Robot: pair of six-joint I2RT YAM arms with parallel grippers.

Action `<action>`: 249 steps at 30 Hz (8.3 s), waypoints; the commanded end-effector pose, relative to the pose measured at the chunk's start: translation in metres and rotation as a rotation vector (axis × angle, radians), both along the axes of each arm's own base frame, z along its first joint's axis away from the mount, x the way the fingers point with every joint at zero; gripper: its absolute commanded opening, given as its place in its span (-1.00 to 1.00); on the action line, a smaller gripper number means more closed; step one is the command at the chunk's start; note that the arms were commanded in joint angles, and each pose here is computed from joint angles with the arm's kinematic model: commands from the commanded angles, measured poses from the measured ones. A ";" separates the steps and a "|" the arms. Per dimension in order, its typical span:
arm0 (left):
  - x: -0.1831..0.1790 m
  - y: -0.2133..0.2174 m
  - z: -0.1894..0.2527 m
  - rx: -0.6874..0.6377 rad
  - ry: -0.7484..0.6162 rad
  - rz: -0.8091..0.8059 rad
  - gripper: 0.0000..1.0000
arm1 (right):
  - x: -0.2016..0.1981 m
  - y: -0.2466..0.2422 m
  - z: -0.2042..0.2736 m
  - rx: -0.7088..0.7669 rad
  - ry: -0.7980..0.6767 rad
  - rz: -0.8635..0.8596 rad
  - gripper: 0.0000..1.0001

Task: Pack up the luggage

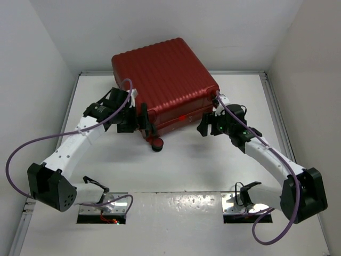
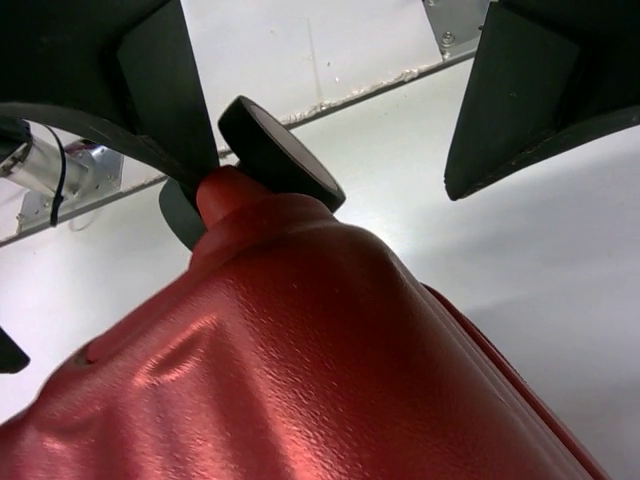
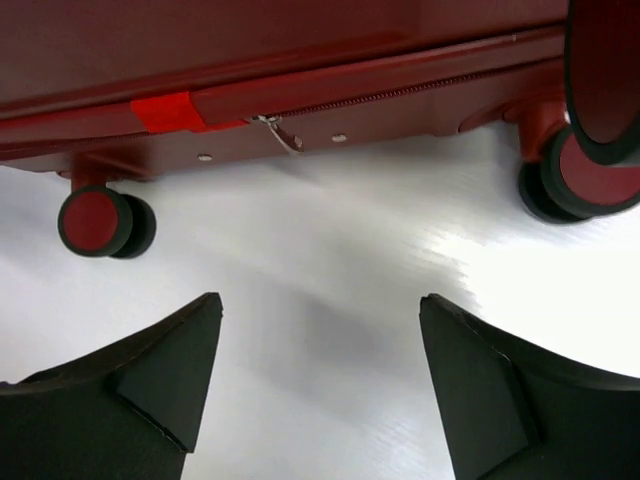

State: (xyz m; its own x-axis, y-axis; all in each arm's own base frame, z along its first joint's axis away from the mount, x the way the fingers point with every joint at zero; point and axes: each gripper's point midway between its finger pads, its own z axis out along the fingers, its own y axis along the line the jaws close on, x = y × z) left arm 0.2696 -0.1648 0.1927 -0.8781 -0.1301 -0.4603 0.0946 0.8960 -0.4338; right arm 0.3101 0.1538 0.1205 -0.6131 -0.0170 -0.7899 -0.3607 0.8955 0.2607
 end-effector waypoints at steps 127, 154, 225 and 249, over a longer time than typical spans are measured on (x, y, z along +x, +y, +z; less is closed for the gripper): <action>0.071 0.161 -0.066 0.079 0.096 0.513 -1.00 | 0.108 -0.079 -0.001 -0.041 -0.567 -0.249 -1.00; 0.122 0.288 -0.064 0.400 -0.005 0.671 -1.00 | 0.227 -0.090 0.011 -0.076 -0.658 -0.275 -1.00; 0.102 -0.003 0.148 0.053 -0.644 -0.007 1.00 | 0.046 -0.048 -0.021 0.138 -0.258 -0.089 0.36; 0.154 -0.147 0.028 0.120 -0.341 0.019 1.00 | 0.017 -0.114 -0.015 0.098 -0.271 -0.234 0.39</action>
State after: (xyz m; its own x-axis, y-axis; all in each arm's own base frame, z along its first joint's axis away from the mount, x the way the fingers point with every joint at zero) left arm 0.3995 -0.2999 0.2001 -0.7363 -0.0218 -0.6763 0.2084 0.9436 -0.2572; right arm 0.3265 0.0395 0.0965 -0.3934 0.1825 -0.9011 -0.1955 0.9411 0.2759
